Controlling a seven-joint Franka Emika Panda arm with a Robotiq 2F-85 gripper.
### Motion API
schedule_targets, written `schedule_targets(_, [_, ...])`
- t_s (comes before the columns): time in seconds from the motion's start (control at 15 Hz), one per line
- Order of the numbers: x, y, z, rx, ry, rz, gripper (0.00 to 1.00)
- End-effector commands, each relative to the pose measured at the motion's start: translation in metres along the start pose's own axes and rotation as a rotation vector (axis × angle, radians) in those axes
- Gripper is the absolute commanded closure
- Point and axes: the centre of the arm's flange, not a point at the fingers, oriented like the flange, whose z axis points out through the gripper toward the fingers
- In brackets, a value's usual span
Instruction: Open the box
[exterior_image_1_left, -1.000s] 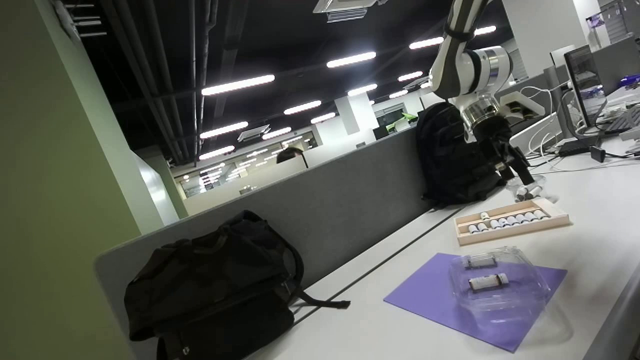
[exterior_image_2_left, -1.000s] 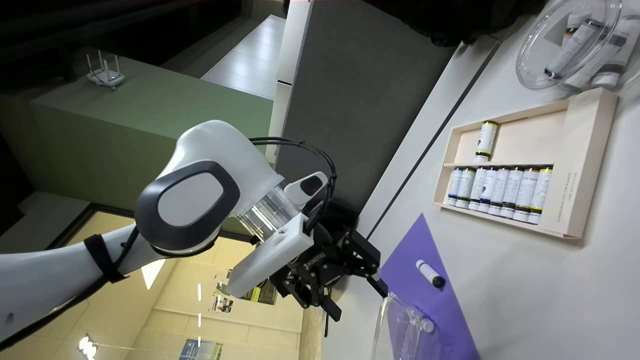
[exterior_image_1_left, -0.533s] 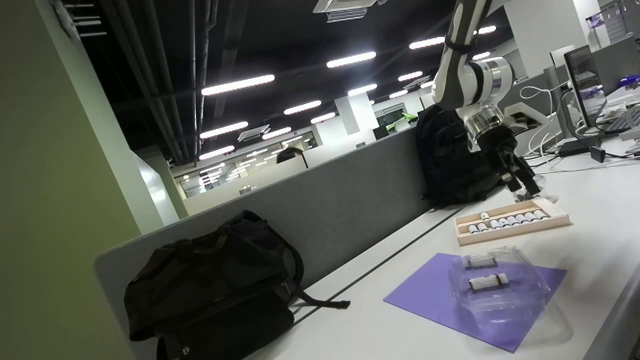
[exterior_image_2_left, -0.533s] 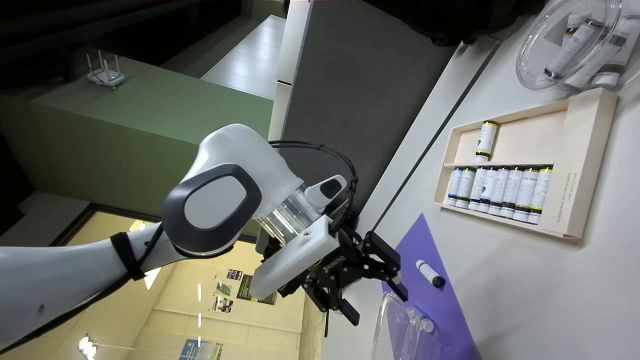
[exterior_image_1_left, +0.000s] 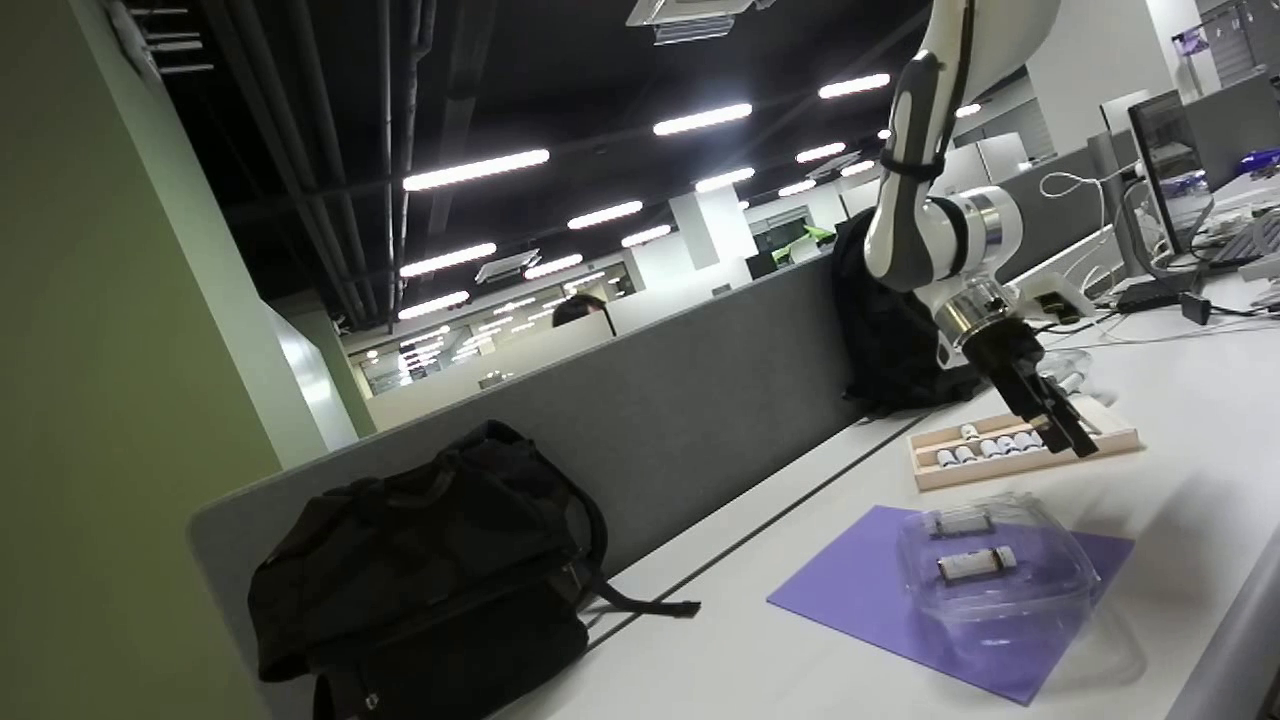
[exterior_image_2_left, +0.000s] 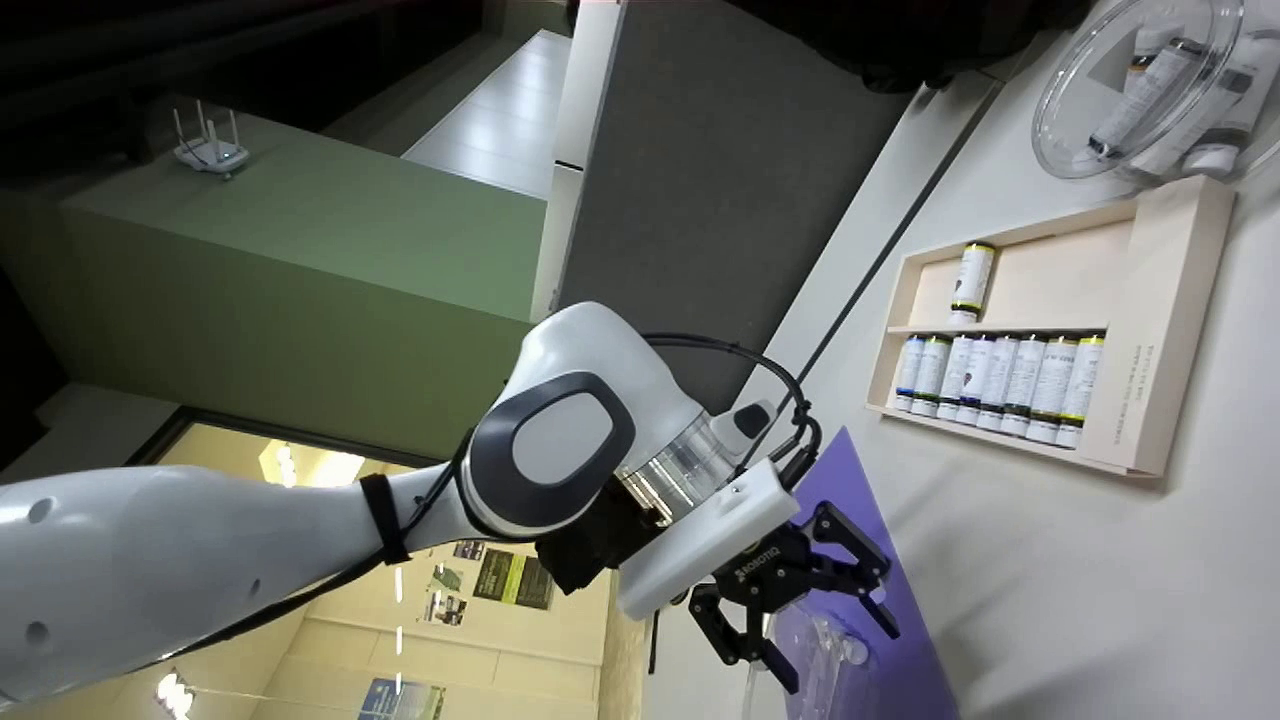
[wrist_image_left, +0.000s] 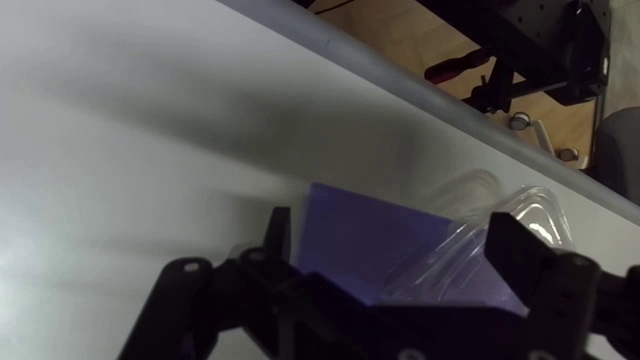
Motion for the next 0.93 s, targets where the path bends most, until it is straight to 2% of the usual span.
schedule_targets(0.0, [0.022, 0.011, 0.002, 0.007, 0.035, -0.041, 0.0])
schedule_targets(0.13, [0.033, 0.013, 0.005, 0.026, 0.053, -0.063, 0.0])
schedule_targets(0.33, [0.046, 0.012, 0.004, 0.095, 0.069, -0.092, 0.0])
schedule_targets(0.87, [0.069, 0.011, 0.002, 0.338, 0.057, -0.1, 0.0])
